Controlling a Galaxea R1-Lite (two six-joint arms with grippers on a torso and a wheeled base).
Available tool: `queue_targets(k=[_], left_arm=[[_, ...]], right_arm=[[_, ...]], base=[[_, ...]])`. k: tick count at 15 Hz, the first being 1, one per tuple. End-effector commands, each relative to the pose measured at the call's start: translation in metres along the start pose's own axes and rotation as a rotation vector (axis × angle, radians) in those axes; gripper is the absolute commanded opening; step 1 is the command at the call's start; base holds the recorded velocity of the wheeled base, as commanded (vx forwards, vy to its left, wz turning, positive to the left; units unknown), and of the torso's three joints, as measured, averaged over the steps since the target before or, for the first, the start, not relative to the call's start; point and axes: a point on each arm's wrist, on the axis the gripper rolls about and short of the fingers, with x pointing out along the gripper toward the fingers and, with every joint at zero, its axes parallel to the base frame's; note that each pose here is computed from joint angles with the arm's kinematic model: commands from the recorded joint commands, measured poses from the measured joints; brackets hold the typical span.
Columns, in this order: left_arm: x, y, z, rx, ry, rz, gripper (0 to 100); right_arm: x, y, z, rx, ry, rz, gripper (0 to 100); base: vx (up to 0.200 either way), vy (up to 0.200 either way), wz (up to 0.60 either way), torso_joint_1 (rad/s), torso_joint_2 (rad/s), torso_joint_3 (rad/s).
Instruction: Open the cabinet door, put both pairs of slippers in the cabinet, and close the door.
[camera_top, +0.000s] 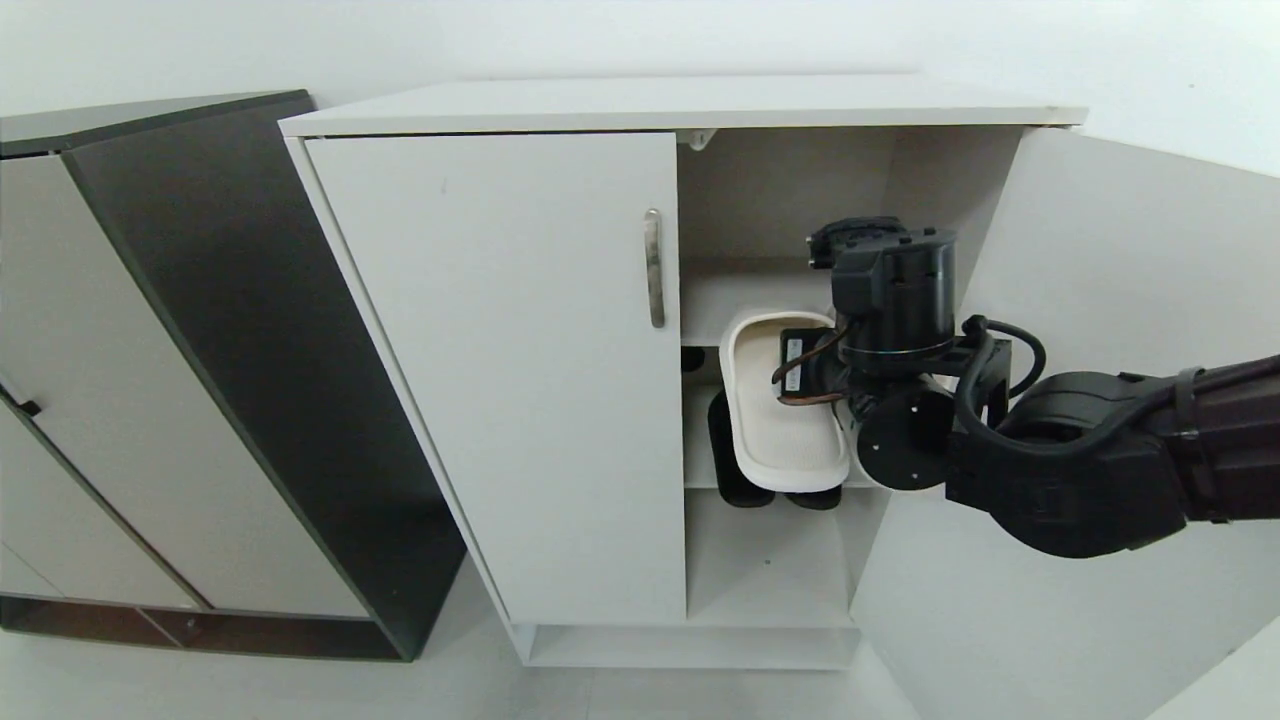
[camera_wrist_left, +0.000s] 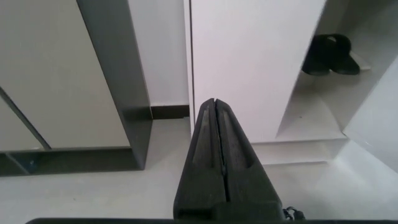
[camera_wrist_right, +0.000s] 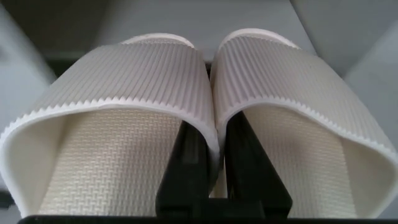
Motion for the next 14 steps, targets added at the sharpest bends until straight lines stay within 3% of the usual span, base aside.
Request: queue_targets(k=[1, 7, 14], left_arm=[[0.0, 0.0, 0.0, 0.0, 0.0, -0.001, 0], [0.0, 0.0, 0.0, 0.0, 0.0, -0.001, 0], [0.0, 0.0, 0.0, -0.001, 0.0, -0.001, 0]], right_arm=[[0.004, 0.002, -0.003, -0.01, -0.003, 0.001, 0], [0.01, 0.008, -0.01, -0.038, -0.008, 0.009, 0], [0.03, 0.014, -0.008, -0.024, -0.021, 0.015, 0]], base=[[0.2, 0.0, 0.0, 0.002, 0.01, 0.002], [0.2, 0.0, 0.0, 0.002, 0.0, 0.002], [0.0, 0.0, 0.0, 0.0, 0.0, 0.0]])
